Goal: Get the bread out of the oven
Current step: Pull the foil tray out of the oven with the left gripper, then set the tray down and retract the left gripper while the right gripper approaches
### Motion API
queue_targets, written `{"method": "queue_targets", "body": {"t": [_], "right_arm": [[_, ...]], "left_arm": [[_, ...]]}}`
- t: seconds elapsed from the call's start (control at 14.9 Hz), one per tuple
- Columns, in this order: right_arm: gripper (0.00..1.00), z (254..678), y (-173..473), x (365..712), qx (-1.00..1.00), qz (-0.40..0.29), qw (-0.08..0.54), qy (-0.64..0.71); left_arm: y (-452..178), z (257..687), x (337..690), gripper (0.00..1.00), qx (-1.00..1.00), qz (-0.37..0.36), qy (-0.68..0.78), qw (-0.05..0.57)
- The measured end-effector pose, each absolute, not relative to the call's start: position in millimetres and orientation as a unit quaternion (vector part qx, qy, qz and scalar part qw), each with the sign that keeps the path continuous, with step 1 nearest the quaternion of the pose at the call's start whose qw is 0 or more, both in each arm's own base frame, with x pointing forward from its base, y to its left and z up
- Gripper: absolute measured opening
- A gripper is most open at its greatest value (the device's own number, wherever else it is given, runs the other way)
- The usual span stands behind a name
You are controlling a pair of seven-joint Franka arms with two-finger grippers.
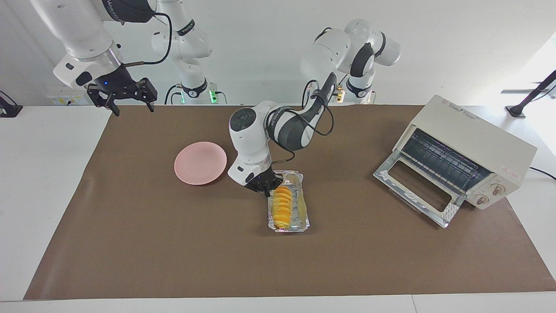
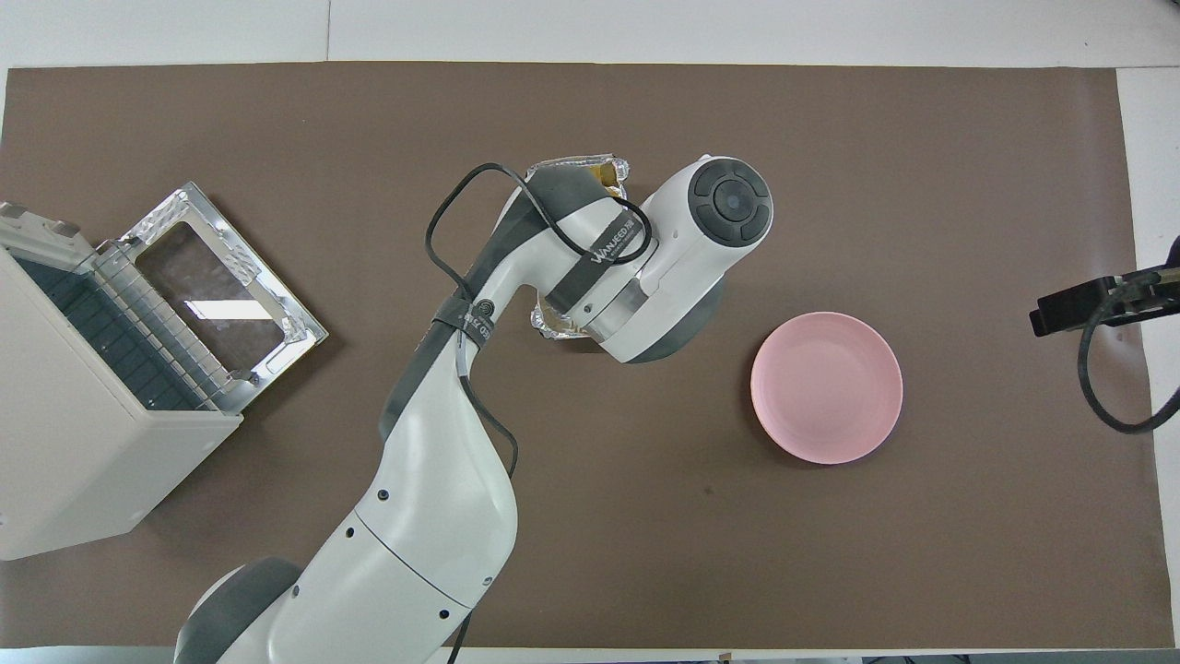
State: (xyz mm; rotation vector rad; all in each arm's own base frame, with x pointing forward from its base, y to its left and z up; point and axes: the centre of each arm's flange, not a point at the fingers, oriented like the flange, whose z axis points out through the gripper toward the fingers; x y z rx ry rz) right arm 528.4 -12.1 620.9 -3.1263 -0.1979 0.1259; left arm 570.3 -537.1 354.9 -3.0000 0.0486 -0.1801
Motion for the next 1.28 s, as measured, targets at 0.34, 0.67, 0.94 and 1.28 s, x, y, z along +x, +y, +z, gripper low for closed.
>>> {"method": "queue_targets", "body": {"t": [0.34, 0.67, 0.94, 1.28], "right_arm": [[1.0, 621, -10, 528, -0.997, 0.04, 0.003, -0.065], [1.0, 621, -3, 529, -0.997, 0.04, 0.003, -0.07], [1.0, 616, 38, 530, -0.998, 0.037, -0.001, -0.058], [1.0, 567, 109, 548, -0.999, 0.031, -0.005, -0.035]], "left_arm": [[-539, 363, 572, 0.61, -0.996, -0.068, 0.015, 0.058], [-522, 435, 576, 1.0, -0.997, -0.077, -0.009, 0.023], [-439, 509, 611, 1.0, -0.996, -0.068, -0.065, 0.002], [-271, 581, 634, 1.0, -0.998, -0.048, -0.042, 0.017]]}}
